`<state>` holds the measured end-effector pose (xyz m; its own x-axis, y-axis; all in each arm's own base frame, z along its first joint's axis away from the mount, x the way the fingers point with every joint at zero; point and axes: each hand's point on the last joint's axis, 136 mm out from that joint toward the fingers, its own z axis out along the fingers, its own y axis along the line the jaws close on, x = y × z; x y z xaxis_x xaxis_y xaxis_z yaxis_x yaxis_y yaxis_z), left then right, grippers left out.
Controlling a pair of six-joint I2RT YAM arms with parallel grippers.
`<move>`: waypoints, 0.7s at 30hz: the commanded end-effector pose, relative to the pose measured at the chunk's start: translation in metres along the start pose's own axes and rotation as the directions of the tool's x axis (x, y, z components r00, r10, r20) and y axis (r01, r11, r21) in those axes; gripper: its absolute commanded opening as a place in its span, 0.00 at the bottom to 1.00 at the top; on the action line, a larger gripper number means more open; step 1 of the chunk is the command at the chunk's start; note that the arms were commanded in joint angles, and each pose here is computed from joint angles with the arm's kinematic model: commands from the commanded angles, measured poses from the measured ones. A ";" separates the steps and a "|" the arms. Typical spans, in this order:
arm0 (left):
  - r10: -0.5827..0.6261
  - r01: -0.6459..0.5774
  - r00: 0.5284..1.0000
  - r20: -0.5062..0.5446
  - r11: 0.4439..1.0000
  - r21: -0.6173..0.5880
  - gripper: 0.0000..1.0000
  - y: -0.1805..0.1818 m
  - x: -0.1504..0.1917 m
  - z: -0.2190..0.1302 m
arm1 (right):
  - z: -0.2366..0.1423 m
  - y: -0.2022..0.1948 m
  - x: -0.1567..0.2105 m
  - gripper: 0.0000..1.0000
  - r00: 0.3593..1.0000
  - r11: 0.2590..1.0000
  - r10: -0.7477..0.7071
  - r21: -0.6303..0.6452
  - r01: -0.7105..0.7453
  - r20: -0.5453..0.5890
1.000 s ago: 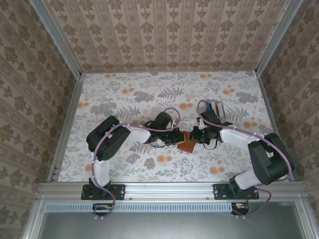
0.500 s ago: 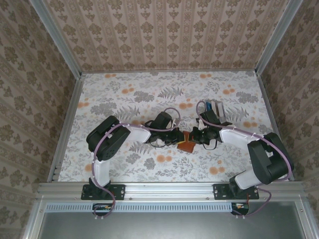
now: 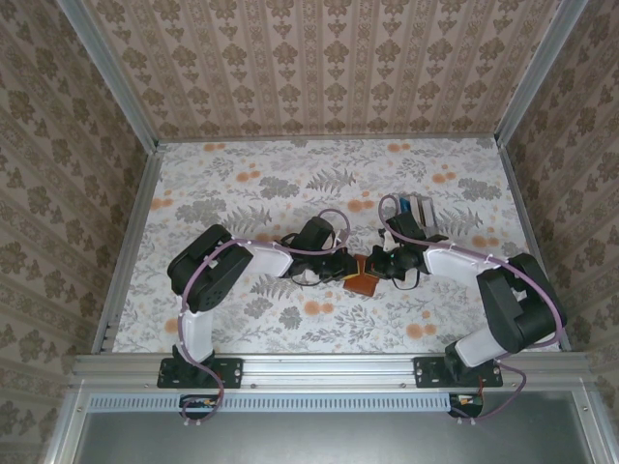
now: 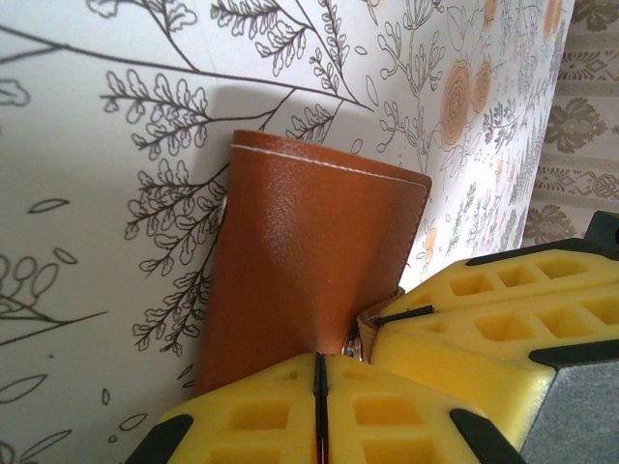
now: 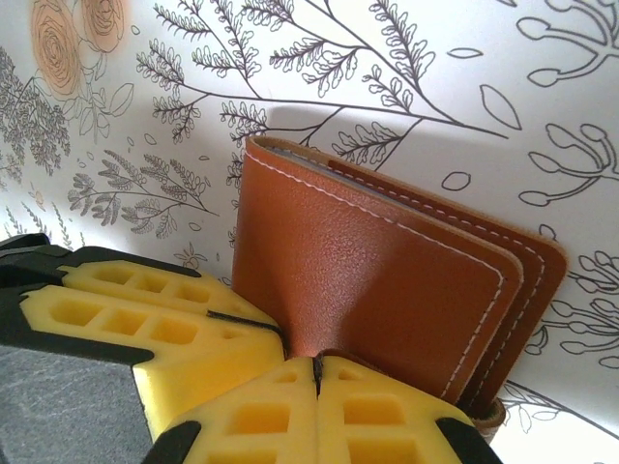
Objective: Put the credit cards into the card holder
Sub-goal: Close the button on the card holder.
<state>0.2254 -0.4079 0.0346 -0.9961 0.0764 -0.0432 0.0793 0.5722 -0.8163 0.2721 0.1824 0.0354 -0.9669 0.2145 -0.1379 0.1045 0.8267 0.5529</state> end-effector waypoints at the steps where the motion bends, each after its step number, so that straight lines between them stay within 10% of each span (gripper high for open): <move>1: -0.059 0.056 0.998 -0.027 0.993 -0.103 0.10 0.031 0.012 0.004 | 0.011 -0.004 0.009 0.00 0.999 1.000 -0.006 0.021 0.006 -0.040; 21: -0.060 0.060 0.998 -0.006 0.995 -0.076 0.10 0.030 0.007 -0.003 | 0.030 -0.072 0.045 0.00 1.000 0.963 -0.002 0.268 -0.005 0.026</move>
<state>0.2266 -0.4067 0.0340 -0.9964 0.0725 -0.0436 0.0773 0.5722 -0.8165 0.2722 0.1890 0.0267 -0.9328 0.2197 -0.2859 0.0412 0.8527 0.5208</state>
